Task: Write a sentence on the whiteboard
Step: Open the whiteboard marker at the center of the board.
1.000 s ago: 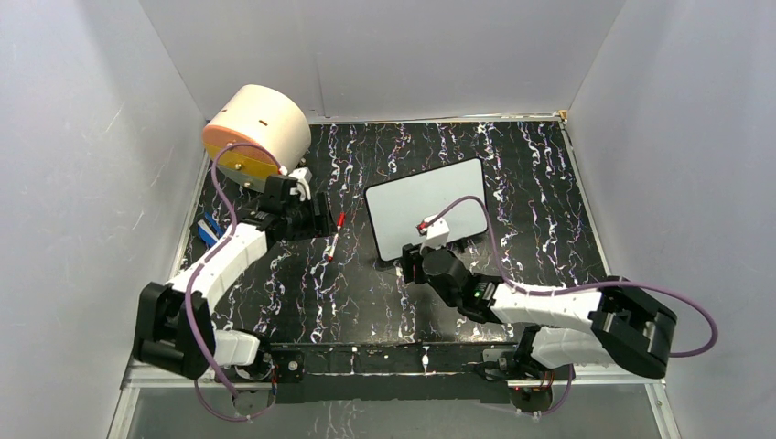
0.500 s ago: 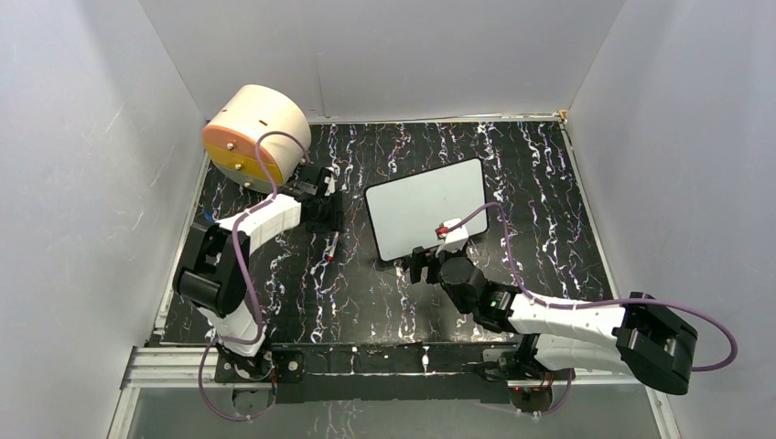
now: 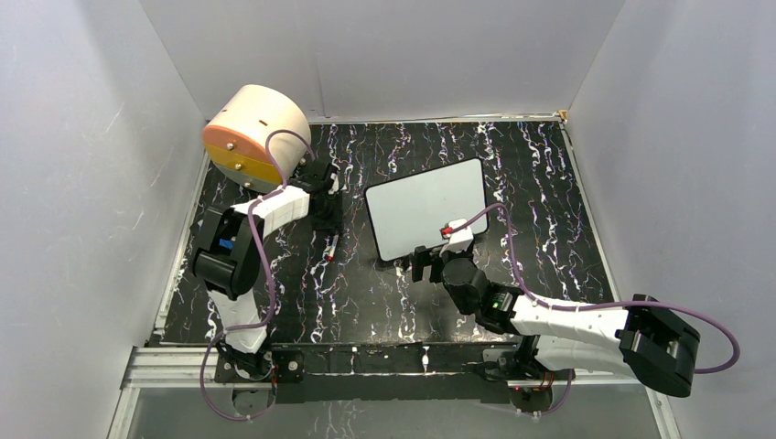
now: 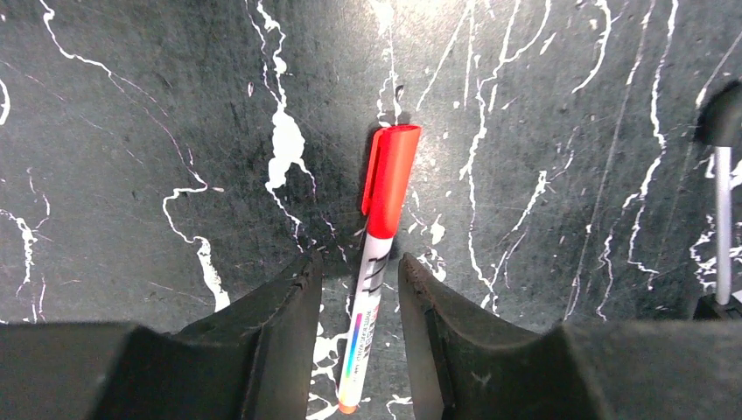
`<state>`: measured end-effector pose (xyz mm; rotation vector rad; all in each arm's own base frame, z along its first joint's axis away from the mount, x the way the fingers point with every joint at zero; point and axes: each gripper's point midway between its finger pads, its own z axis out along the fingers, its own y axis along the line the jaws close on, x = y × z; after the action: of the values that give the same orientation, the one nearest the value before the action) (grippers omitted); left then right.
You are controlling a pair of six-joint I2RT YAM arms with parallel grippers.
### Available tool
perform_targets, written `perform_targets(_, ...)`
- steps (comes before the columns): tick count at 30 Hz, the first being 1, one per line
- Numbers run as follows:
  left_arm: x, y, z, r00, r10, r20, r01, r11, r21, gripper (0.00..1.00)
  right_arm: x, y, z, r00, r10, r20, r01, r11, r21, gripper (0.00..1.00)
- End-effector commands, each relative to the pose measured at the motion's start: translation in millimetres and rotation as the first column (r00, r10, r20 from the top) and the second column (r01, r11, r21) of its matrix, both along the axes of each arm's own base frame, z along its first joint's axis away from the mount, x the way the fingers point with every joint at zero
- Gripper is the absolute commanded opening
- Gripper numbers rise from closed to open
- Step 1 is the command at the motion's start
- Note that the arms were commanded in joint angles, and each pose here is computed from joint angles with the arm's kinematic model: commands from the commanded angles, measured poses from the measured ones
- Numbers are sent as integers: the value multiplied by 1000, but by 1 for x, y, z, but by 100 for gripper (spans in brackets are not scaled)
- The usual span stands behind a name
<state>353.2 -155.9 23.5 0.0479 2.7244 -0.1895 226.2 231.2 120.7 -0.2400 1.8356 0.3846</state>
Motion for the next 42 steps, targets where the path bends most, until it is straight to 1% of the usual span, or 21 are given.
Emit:
perform_targets(1, 0, -1, 2, 1000, -5, -23, 5, 1000, 12, 34, 6, -3, 16, 998, -40, 45, 38, 998, 45, 98)
perform_targets(5, -5, 4, -4, 998, 3, -55, 0, 998, 56, 29, 6, -2, 15, 998, -41, 44, 39, 998, 44, 99)
perform_targets(10, -21, 25, -14, 992, 33, -120, -13, 986, 163, 17, 6, -2, 14, 998, -41, 43, 40, 999, 33, 99)
perform_targets(12, -29, 30, -16, 989, 40, -139, -13, 983, 183, 12, 6, -2, 15, 998, -41, 45, 40, 999, 36, 99)
perform_targets(14, -36, 32, -14, 989, 42, -145, -15, 983, 181, 11, 6, -2, 15, 998, -37, 46, 35, 999, 40, 99)
perform_targets(17, -40, 34, -9, 989, 45, -142, -18, 983, 183, 12, 5, -1, 14, 999, -31, 45, 30, 999, 39, 99)
perform_targets(20, -35, 36, -6, 991, 47, -128, -21, 980, 198, 14, 5, 1, 14, 999, -23, 43, 22, 999, 38, 99)
perform_targets(24, -31, 34, -9, 988, 44, -151, -12, 978, 208, 18, 5, 0, 14, 999, -22, 45, 21, 999, 40, 99)
perform_targets(31, -32, 35, -20, 983, 57, -172, -18, 976, 217, 19, 4, 1, 17, 999, -15, 52, 12, 999, 50, 99)
perform_targets(35, -38, 36, -28, 980, 68, -186, -26, 976, 218, 12, 3, 3, 18, 999, -2, 51, -1, 999, 54, 99)
perform_targets(39, -41, 37, -16, 987, 78, -142, -50, 980, 195, 4, 1, 7, 21, 998, 31, 63, -34, 998, 54, 99)
perform_targets(42, -40, 34, -1, 992, 86, -91, -72, 986, 152, 0, -1, 10, 25, 996, 50, 73, -55, 996, 66, 99)
